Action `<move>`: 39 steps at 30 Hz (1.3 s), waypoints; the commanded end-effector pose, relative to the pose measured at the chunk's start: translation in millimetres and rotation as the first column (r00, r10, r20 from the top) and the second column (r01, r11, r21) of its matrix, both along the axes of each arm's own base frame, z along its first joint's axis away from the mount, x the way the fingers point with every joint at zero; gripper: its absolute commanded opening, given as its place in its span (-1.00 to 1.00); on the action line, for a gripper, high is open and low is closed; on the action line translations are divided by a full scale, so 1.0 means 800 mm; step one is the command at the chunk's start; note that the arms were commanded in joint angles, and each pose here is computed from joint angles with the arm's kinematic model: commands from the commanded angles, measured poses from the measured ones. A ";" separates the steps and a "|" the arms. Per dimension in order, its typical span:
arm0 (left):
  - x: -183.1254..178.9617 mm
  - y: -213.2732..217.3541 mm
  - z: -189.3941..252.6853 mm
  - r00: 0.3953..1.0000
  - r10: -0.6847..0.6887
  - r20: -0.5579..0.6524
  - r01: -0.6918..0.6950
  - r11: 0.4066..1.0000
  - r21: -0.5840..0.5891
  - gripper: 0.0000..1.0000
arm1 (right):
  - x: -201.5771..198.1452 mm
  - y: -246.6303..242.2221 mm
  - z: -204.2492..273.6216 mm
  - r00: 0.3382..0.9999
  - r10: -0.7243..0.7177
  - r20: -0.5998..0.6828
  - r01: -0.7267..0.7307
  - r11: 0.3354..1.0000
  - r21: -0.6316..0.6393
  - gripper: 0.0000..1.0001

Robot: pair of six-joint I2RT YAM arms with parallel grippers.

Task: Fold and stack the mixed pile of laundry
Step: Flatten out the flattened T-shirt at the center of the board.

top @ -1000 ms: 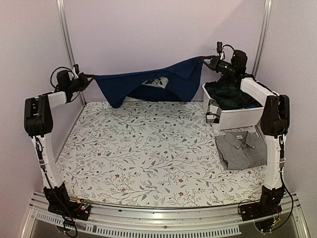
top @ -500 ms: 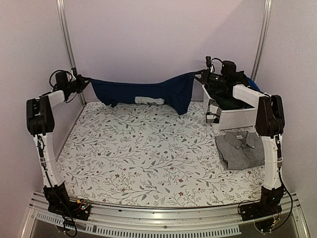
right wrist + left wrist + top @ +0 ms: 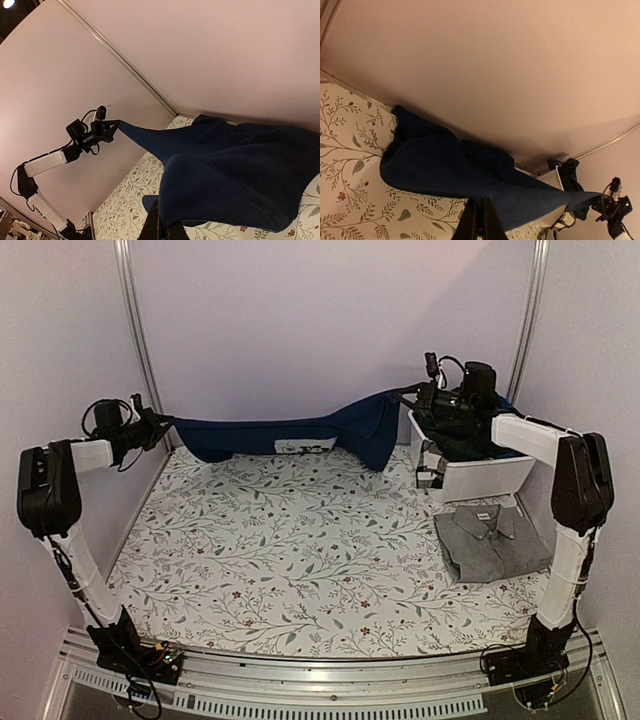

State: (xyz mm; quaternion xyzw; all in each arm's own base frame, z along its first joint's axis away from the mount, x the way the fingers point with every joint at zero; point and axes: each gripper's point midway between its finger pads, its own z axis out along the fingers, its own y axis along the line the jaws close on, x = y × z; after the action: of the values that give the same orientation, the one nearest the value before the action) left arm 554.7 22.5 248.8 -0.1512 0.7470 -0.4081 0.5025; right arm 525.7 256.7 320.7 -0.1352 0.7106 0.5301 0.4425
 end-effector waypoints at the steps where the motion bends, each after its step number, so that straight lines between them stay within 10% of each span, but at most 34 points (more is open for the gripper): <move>1: -0.049 -0.008 0.052 0.995 0.055 0.077 -0.061 0.995 0.074 -1.00 | -0.053 -0.004 0.030 0.997 0.029 0.072 -0.028 1.000 -0.006 -1.00; 12: -0.159 -0.035 0.264 0.906 0.063 0.419 -0.121 0.986 0.113 -1.00 | -0.112 -0.022 0.180 0.957 -0.004 0.291 -0.013 0.998 0.058 -1.00; 22: -0.027 0.000 0.193 0.951 0.077 0.298 -0.104 0.992 0.077 -1.00 | 0.009 -0.017 0.173 0.959 -0.097 0.268 0.088 0.995 0.046 -1.00; 28: 0.054 -0.001 0.252 0.891 -0.057 0.450 0.061 0.998 0.006 -1.00 | 0.088 -0.058 0.205 0.934 -0.186 0.306 0.134 0.974 0.185 -1.00; 33: 0.010 -0.032 0.353 0.752 -0.158 0.639 0.096 0.987 0.131 -1.00 | 0.061 -0.084 0.247 0.915 -0.183 0.361 0.098 0.966 0.240 -1.00; 39: 0.020 0.015 0.265 0.792 -0.060 0.607 0.022 0.997 0.069 -0.99 | 0.040 -0.090 0.263 0.871 -0.204 0.446 0.129 0.973 0.192 -1.00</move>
State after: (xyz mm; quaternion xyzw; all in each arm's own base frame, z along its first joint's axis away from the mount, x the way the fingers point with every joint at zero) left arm 584.0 3.0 470.5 0.0137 0.6007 -0.4356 0.6703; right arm 599.1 193.3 459.3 -0.1111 0.6165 0.5209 0.5798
